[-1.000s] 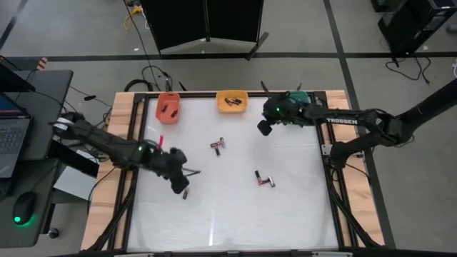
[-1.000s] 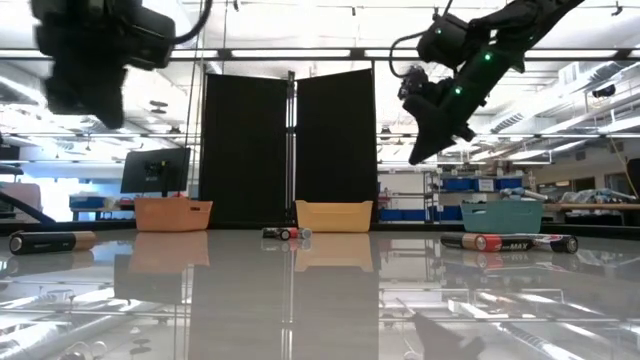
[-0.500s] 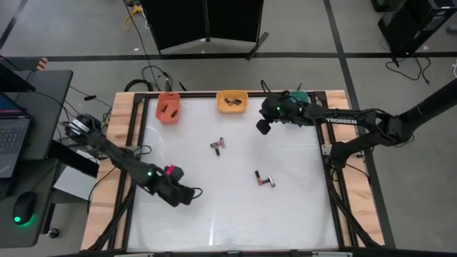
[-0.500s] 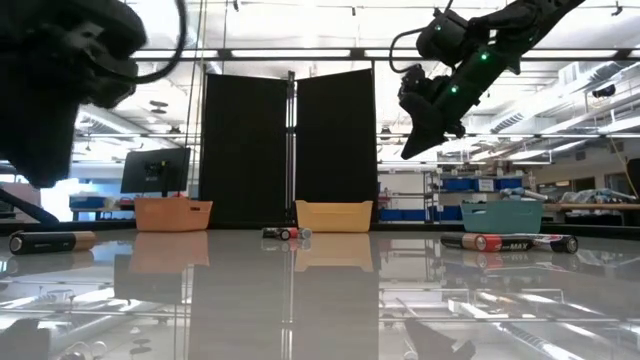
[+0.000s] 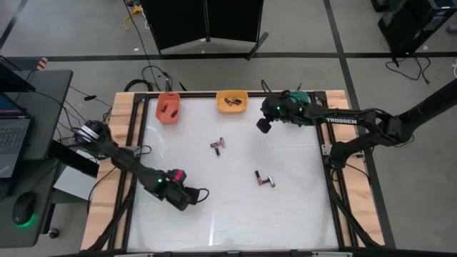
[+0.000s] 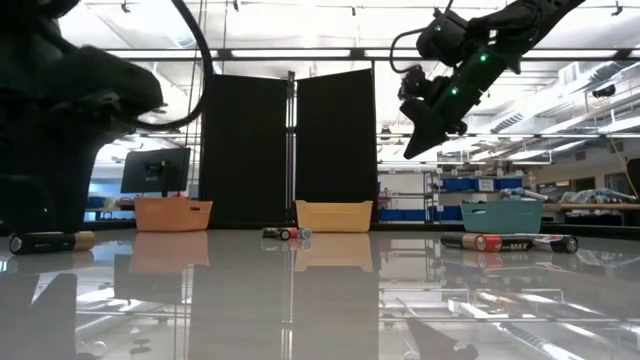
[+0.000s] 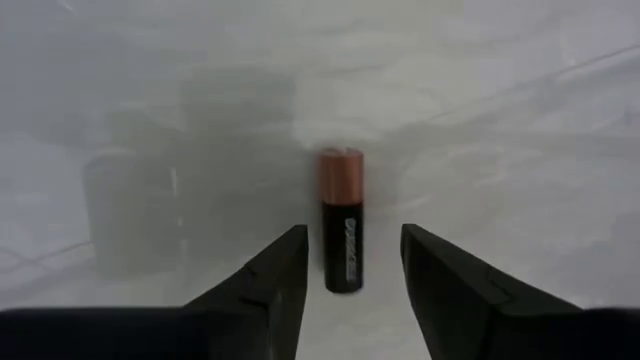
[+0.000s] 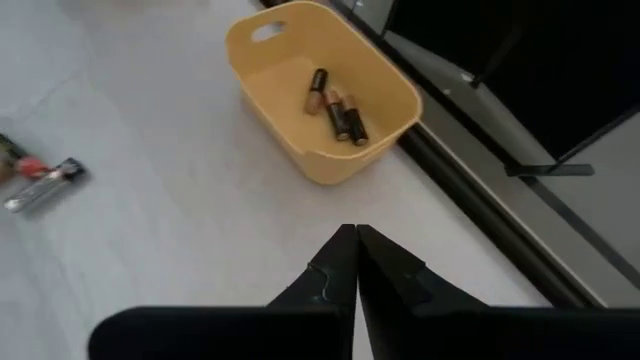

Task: Sort batteries
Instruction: Put the gold battery into the yellow bin

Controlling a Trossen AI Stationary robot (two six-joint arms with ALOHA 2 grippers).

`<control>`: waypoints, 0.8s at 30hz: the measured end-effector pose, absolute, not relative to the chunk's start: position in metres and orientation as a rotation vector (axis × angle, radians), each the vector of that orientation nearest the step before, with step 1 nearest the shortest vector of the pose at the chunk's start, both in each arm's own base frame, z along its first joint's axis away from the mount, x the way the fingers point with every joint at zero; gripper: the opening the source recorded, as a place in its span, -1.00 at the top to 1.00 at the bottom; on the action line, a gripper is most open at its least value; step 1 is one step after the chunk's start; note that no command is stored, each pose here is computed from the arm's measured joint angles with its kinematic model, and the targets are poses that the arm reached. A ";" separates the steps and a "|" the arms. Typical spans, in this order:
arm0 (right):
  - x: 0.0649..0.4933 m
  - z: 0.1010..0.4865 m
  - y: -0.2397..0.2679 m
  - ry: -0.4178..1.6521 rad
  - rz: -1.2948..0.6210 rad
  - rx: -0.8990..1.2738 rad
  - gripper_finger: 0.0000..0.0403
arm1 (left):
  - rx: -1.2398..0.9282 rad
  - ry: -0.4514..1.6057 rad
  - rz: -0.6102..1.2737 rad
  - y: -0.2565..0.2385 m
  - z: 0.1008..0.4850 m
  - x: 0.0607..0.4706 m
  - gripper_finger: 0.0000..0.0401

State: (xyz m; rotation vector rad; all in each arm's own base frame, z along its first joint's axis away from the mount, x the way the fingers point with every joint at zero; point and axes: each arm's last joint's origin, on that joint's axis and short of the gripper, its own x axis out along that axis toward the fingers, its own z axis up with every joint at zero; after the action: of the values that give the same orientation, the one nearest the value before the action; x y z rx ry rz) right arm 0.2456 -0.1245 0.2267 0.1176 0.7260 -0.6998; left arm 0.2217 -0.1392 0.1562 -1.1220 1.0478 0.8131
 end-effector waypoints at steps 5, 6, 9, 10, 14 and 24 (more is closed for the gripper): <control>0.245 0.226 -0.125 0.733 -0.705 0.115 0.96 | -1.055 1.071 0.850 -0.136 0.153 0.218 0.19; 0.245 0.226 -0.124 0.734 -0.704 0.114 0.96 | -1.035 1.080 0.868 -0.135 0.152 0.216 0.21; 0.245 0.226 -0.124 0.739 -0.705 0.117 0.91 | -0.984 1.097 0.882 -0.134 0.148 0.216 0.35; 0.245 0.226 -0.124 0.740 -0.705 0.117 0.90 | -0.967 1.103 0.874 -0.134 0.146 0.216 0.40; 0.245 0.226 -0.124 0.740 -0.705 0.117 0.90 | -0.891 1.127 0.824 -0.134 0.141 0.220 0.55; 0.246 0.225 -0.124 0.746 -0.654 0.091 0.90 | -0.698 1.161 0.729 -0.125 0.146 0.226 0.75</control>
State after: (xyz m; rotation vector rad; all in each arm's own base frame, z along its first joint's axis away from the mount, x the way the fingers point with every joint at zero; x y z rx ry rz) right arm 0.2464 -0.1238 0.2253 0.0914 0.7461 -0.6535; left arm 0.2256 -0.1245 0.1462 -0.6977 1.1610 0.7292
